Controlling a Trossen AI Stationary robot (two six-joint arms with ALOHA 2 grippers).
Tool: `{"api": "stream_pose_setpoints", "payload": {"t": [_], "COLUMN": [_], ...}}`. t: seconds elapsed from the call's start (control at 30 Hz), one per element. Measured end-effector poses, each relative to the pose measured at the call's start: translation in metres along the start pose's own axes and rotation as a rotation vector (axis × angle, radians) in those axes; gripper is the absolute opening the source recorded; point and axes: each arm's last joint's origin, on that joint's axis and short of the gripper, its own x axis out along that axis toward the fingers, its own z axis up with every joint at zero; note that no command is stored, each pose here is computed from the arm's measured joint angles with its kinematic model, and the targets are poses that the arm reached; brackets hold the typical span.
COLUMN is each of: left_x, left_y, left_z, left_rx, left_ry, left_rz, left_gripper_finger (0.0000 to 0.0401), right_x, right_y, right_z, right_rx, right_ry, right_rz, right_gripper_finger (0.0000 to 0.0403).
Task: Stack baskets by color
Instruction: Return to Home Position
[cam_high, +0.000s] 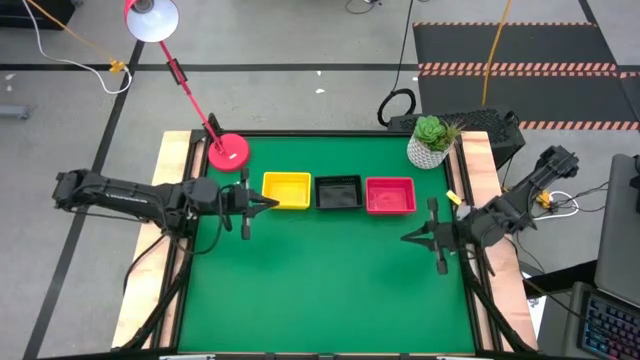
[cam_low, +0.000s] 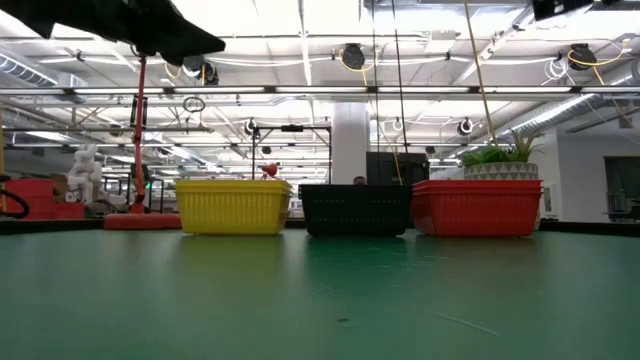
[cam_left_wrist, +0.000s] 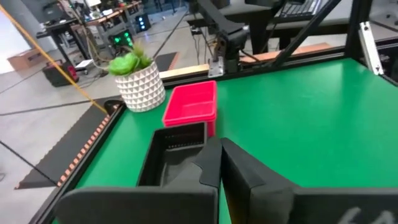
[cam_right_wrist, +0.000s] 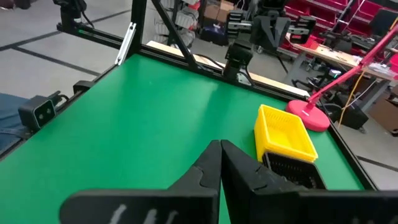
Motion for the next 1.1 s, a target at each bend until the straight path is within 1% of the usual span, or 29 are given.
{"api": "stream_pose_setpoints", "payload": {"t": [0.13,0.23,0.37,0.5,0.7,0.83,0.93,1.1], "left_x": [0.001,0.001,0.002,0.002,0.002,0.002,0.003,0.003], "left_y": [0.003,0.005,0.007,0.01,0.012,0.015,0.017,0.022], "left_z": [-0.005,-0.01,-0.018,-0.019,-0.019,-0.02,-0.02,-0.019], "left_rx": [-0.004,-0.005,-0.009,-0.019,-0.021,-0.023,-0.011,-0.011], "left_ry": [0.016,0.03,0.051,0.051,0.05,0.051,0.048,0.022], "left_rz": [0.008,0.015,0.024,0.023,0.014,0.025,0.011,0.011], "left_gripper_finger": [0.0013,0.001,0.0005,0.0013,0.0005,0.0012,0.0005,0.0011], "right_x": [-0.005,-0.006,-0.007,-0.007,-0.001,0.001,0.002,0.006], "right_y": [-0.002,-0.003,-0.002,-0.001,0.002,0.0,-0.003,-0.005], "right_z": [-0.011,-0.017,-0.026,-0.03,-0.05,-0.062,-0.068,-0.08], "right_rx": [0.003,-0.009,-0.02,-0.037,-0.086,-0.069,-0.039,-0.004], "right_ry": [-0.009,-0.01,-0.021,-0.069,-0.155,-0.183,-0.189,-0.172], "right_rz": [-0.001,0.0,0.043,0.044,0.072,0.083,0.103,0.128], "right_gripper_finger": [0.0,0.0,0.0,0.0,0.0,0.0,0.0,0.0]}}
